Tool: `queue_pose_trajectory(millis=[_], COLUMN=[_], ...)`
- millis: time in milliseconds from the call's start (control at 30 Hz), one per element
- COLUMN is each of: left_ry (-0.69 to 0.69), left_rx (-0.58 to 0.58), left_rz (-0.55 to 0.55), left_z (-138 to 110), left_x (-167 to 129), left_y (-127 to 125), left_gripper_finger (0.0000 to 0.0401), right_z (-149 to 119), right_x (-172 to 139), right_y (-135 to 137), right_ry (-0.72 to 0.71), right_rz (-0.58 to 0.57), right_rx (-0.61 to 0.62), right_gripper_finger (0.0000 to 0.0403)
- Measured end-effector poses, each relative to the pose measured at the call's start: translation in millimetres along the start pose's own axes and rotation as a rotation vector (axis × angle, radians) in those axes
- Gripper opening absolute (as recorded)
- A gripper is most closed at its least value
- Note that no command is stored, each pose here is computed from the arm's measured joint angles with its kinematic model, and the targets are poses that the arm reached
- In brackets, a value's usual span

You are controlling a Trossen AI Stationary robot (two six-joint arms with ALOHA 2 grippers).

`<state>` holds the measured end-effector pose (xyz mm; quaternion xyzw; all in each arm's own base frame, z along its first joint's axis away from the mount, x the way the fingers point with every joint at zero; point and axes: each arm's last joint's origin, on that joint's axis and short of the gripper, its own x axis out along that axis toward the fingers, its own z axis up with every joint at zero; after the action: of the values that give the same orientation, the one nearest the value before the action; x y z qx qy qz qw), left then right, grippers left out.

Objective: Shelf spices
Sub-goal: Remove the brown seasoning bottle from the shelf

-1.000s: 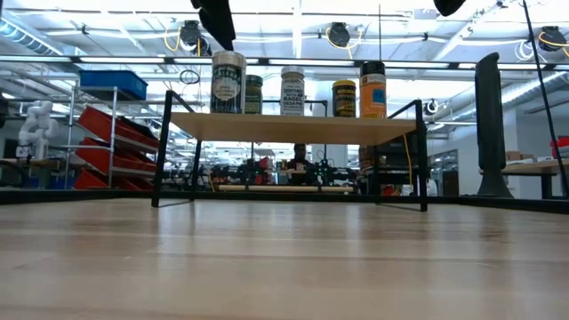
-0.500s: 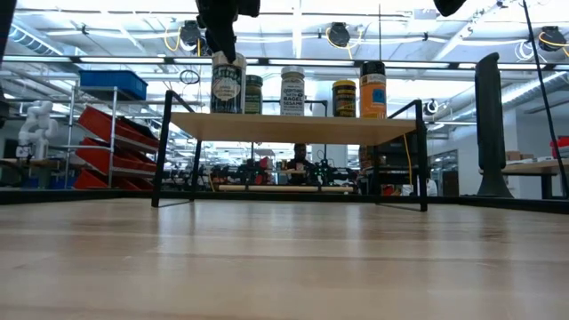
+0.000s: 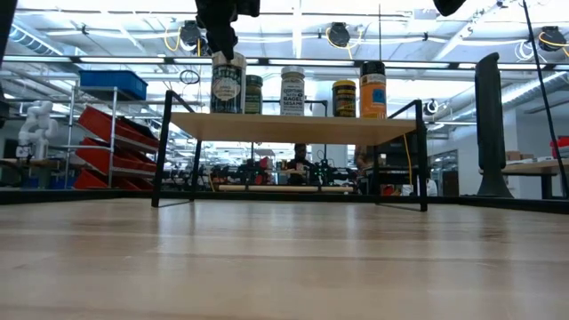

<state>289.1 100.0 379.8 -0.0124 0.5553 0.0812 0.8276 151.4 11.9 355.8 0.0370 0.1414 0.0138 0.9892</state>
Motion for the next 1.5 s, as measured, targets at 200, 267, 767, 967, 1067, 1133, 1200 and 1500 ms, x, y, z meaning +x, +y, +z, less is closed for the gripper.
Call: queue_pose_trajectory(millis=[200,267,767,967,1067,1133,1200,1500], left_ry=[0.024,0.034,0.037,0.036,0.035,0.034,0.035,-0.004], left_rx=[-0.008,-0.007,-0.005,0.004,0.016,0.027,0.037,0.056], left_rz=[-0.024,-0.026,-0.026,-0.028,-0.031,-0.036,-0.040,-0.057], left_z=[-3,-4,-4,-3,-3,-2,-2,4], left_x=[7,10,11,11,11,11,9,-12], left_y=[-1,-1,-1,-4,-8,-12,-15,-31], left_gripper_finger=[0.0353,0.0342,0.0284,0.0283,0.0282,0.0281,0.0281,0.0279], right_z=[0,0,0,0,0,0,0,0], right_x=[0,0,0,0,0,0,0,0], right_y=[0,0,0,0,0,0,0,0], right_ry=[0.000,-0.001,-0.001,-0.001,0.000,0.000,0.000,0.003], right_rz=[0.000,0.000,0.000,-0.001,-0.001,-0.001,-0.001,-0.001], right_rx=[0.000,0.000,0.000,0.000,0.000,0.000,0.000,-0.001], right_gripper_finger=[0.0000,0.0000,0.0000,0.0000,0.0000,0.0000,0.0000,0.0000])
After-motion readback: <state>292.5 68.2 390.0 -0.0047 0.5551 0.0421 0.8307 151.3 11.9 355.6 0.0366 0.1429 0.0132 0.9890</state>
